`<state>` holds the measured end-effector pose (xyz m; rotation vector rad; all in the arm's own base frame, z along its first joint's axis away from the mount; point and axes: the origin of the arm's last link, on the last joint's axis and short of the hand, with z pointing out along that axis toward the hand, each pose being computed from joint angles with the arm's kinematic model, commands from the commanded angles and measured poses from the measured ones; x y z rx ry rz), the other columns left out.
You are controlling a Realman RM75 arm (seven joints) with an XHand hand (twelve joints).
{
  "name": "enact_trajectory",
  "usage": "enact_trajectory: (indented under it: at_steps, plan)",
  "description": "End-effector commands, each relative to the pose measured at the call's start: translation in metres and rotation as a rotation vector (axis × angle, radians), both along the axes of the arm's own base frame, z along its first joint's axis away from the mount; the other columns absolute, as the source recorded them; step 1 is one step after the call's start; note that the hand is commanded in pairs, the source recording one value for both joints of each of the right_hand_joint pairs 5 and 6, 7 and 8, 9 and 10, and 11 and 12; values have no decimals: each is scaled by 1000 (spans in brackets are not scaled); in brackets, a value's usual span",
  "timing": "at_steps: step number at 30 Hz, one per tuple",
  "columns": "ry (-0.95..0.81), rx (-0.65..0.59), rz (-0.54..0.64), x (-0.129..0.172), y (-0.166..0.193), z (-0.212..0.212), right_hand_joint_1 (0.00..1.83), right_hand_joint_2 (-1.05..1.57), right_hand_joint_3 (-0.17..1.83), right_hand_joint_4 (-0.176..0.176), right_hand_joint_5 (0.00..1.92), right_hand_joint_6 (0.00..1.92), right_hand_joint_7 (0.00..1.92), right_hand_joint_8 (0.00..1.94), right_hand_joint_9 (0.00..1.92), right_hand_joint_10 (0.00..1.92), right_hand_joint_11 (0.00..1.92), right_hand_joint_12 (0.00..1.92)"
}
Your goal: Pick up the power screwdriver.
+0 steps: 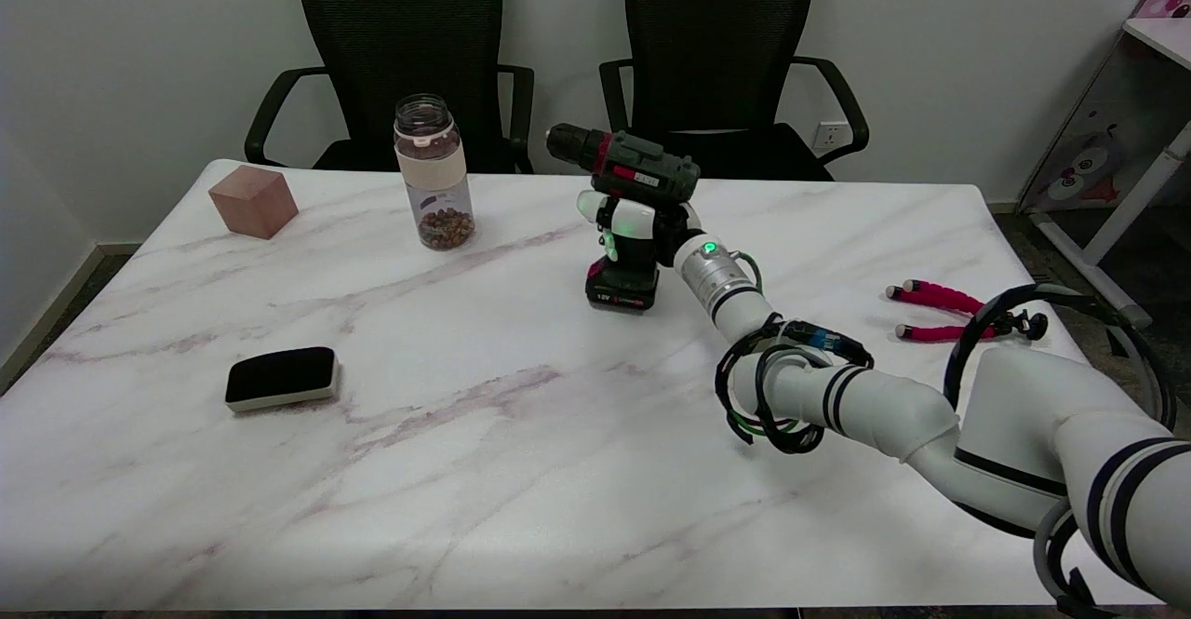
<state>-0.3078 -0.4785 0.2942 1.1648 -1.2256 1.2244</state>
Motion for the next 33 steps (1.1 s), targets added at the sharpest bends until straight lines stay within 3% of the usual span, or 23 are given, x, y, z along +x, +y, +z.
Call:
enact_trajectory:
  at_steps: [1, 6, 7, 8, 15, 33]
  plan:
    - [-17, -8, 0, 1, 0, 1, 945, 541, 840, -38, 1528, 1528, 1528, 1528, 1741, 1741, 1766, 1766]
    - [-20, -5, 0, 0, 0, -1, 913, 529, 829, 22, 1718, 1718, 1718, 1718, 1758, 1758, 1797, 1797]
    - [-20, -5, -1, 0, 0, -1, 908, 527, 827, 140, 1748, 1748, 1748, 1748, 1759, 1759, 1801, 1801]
    - [-20, -4, -1, 0, 0, -1, 898, 523, 825, 176, 1796, 1796, 1796, 1796, 1764, 1764, 1811, 1811]
    - [-28, 5, 13, 3, 0, -5, 884, 496, 792, 176, 1919, 1919, 1919, 1919, 1784, 1784, 1834, 1834]
    - [-80, 79, 124, 32, 6, -17, 933, 705, 764, 176, 1920, 1920, 1920, 1920, 1848, 1848, 1914, 1914]
